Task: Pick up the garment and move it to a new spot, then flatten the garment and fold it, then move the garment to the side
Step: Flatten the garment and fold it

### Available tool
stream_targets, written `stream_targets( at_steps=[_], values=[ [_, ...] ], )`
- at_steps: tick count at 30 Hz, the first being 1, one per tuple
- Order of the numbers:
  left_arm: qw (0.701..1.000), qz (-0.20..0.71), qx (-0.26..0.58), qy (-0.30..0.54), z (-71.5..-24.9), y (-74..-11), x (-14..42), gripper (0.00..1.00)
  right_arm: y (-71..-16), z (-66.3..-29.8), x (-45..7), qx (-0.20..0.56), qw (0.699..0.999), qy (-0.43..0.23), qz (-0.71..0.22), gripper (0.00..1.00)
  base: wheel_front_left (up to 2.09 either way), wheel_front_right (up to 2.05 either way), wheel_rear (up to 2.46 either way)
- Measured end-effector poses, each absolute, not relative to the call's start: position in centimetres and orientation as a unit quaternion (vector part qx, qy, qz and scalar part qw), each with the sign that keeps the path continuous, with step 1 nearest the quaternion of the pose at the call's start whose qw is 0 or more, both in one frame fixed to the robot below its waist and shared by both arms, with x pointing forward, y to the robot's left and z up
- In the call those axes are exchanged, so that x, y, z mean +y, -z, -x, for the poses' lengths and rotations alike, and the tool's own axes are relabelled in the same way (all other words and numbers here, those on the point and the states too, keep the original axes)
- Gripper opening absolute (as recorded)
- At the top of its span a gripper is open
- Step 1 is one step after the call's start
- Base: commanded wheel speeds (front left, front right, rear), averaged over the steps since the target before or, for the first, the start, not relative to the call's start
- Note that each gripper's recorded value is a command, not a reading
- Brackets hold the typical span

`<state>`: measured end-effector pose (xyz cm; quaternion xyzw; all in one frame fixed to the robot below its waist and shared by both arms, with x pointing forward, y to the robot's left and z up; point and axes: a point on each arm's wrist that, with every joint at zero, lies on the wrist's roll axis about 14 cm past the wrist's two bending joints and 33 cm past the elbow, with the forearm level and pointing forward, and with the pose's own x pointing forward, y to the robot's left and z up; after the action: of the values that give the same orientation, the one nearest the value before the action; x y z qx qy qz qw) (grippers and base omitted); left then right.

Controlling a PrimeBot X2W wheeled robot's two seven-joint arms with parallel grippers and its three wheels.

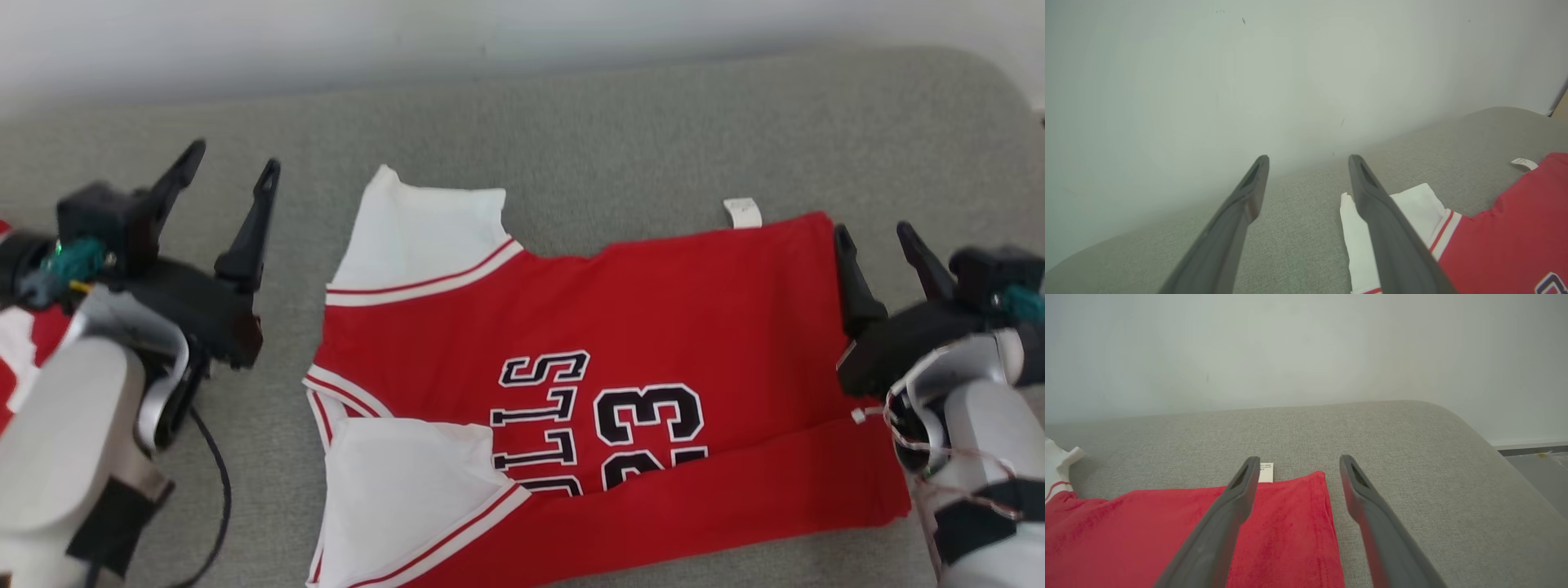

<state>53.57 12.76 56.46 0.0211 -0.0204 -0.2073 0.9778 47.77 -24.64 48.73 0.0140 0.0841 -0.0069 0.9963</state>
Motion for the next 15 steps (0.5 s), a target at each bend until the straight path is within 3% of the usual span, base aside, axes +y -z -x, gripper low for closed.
stream_targets(
  at_steps=[15],
  values=[
    [0.946, -0.056, 0.131, 0.292, -59.9, -47.4, 8.1, 1.0, -42.5, -53.2, -26.2, 0.213, 0.977, 0.019, 0.019, 1.0, 0.0, 0.0, 0.0]
  ],
)
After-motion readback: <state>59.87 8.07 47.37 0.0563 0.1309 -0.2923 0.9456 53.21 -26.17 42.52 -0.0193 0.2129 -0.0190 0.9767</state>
